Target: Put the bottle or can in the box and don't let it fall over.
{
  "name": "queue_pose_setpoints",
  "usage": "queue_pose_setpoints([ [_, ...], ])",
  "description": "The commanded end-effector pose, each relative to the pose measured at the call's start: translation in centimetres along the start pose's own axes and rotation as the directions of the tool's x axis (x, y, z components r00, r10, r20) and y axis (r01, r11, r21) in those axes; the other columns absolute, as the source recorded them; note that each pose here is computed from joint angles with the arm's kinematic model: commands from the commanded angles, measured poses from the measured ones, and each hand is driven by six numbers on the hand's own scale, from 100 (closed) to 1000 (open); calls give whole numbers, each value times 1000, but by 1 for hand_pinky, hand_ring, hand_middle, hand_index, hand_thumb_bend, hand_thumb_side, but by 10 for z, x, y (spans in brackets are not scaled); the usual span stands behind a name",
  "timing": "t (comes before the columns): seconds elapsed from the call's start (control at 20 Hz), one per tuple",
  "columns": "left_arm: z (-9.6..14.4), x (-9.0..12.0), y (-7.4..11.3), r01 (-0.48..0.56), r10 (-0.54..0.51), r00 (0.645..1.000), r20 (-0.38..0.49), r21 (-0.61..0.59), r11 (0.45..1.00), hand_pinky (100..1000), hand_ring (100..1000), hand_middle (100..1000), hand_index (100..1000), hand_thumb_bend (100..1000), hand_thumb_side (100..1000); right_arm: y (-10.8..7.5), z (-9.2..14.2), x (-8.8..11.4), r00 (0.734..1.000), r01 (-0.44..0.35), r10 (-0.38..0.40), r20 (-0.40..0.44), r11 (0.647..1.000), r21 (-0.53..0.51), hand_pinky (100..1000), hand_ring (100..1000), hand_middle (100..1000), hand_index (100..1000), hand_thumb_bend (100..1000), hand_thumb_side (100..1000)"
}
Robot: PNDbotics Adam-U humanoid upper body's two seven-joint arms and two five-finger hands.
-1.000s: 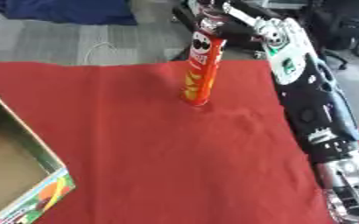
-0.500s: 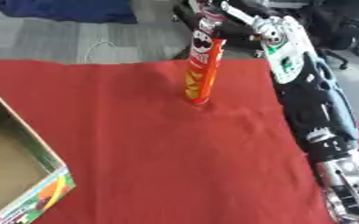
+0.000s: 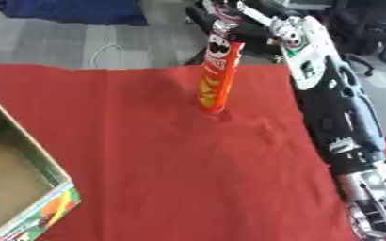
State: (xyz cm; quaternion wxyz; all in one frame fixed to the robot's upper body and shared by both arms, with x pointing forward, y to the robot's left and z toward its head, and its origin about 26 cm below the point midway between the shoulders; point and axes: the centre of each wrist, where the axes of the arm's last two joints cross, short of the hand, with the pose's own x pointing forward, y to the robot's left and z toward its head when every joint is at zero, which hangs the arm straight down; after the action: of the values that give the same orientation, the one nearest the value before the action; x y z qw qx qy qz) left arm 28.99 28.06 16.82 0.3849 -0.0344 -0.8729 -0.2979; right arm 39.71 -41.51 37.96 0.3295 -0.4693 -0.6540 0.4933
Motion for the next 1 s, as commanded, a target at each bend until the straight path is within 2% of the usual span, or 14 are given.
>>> queue_pose_setpoints([
  [0.05,-3,7,5,28,-28,999,23,-3,1000,400,877,663,686,100,705,2,0,-1,1000,-24,24,-6,999,47,871,834,885,1000,100,1000],
  [0.4,-3,7,5,30,-30,999,25,-3,1000,401,877,662,686,100,705,8,-2,0,999,-36,36,-1,995,88,868,820,881,1000,100,1000],
  [0.6,-3,7,5,32,-32,999,25,0,1000,402,876,662,686,100,707,14,-4,1,999,-36,36,2,994,99,892,860,889,1000,100,1000],
  [1.0,-3,7,5,33,-33,999,26,2,999,403,876,662,686,100,706,23,-5,1,999,-32,31,7,994,107,905,876,900,1000,100,1000],
])
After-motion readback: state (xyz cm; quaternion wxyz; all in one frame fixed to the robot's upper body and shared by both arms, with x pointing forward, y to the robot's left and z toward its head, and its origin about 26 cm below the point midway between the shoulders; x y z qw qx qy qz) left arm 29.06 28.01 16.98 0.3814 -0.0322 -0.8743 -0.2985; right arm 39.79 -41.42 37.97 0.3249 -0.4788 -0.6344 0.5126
